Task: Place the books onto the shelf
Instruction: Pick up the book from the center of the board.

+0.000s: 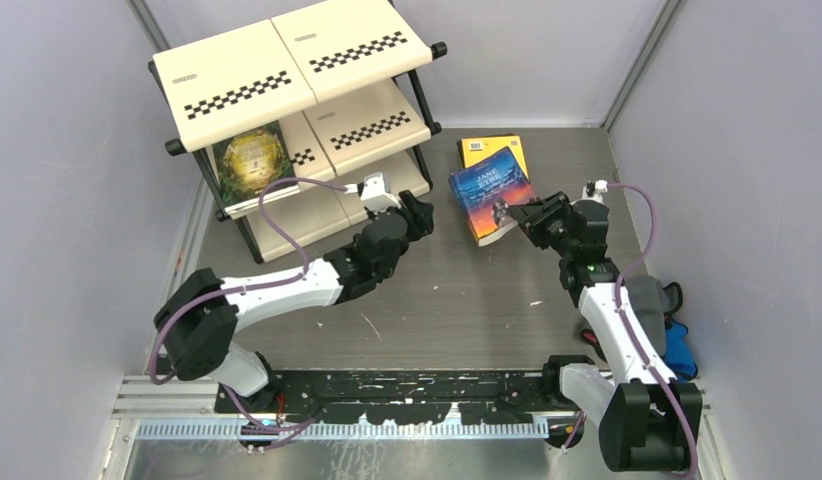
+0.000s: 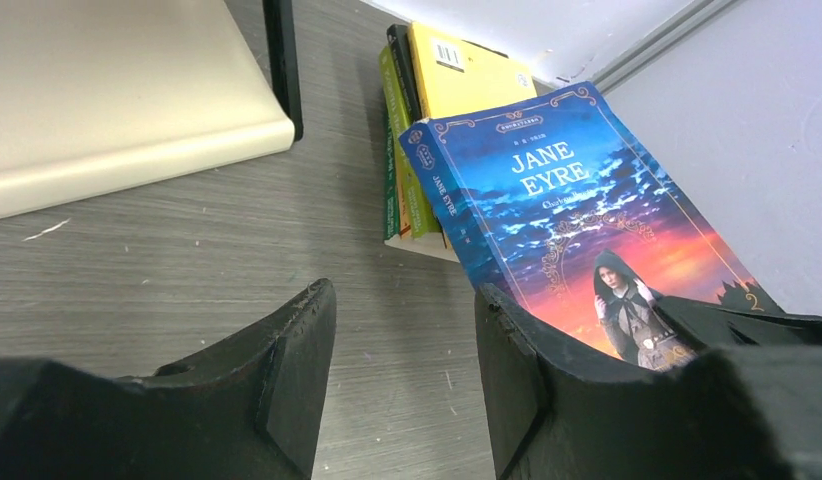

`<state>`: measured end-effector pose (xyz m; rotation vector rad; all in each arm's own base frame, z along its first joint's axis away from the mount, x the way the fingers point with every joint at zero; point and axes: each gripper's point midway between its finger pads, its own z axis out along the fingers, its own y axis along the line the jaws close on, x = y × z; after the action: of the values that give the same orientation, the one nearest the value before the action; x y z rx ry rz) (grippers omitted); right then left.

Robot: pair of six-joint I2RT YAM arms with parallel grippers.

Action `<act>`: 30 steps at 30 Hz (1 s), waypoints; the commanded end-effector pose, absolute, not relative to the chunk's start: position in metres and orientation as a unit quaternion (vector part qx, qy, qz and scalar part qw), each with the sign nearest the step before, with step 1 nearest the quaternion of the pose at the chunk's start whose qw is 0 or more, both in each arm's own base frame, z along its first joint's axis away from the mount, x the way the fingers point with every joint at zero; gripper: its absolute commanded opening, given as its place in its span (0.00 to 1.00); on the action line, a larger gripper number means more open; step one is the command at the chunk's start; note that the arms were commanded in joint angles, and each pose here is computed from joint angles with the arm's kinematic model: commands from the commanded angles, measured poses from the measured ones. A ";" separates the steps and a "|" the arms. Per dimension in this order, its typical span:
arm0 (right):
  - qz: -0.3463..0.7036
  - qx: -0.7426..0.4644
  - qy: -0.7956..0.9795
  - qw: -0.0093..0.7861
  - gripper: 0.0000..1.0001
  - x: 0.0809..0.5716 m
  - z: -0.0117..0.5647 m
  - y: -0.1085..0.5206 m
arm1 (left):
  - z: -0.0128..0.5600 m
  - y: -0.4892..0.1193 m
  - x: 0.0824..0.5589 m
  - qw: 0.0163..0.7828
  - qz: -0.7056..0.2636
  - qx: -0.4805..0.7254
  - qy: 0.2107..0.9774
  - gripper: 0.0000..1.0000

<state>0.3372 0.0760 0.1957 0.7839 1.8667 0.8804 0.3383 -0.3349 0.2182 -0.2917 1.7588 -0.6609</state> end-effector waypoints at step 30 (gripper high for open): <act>0.465 0.182 0.654 0.568 0.01 0.287 0.367 0.156 | 0.265 -0.235 0.271 0.629 -0.242 -0.165 0.720 0.54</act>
<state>0.2871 0.1548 0.2407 0.5304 1.9283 0.9322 0.2720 -0.2494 0.2629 -0.3374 1.6749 -0.5916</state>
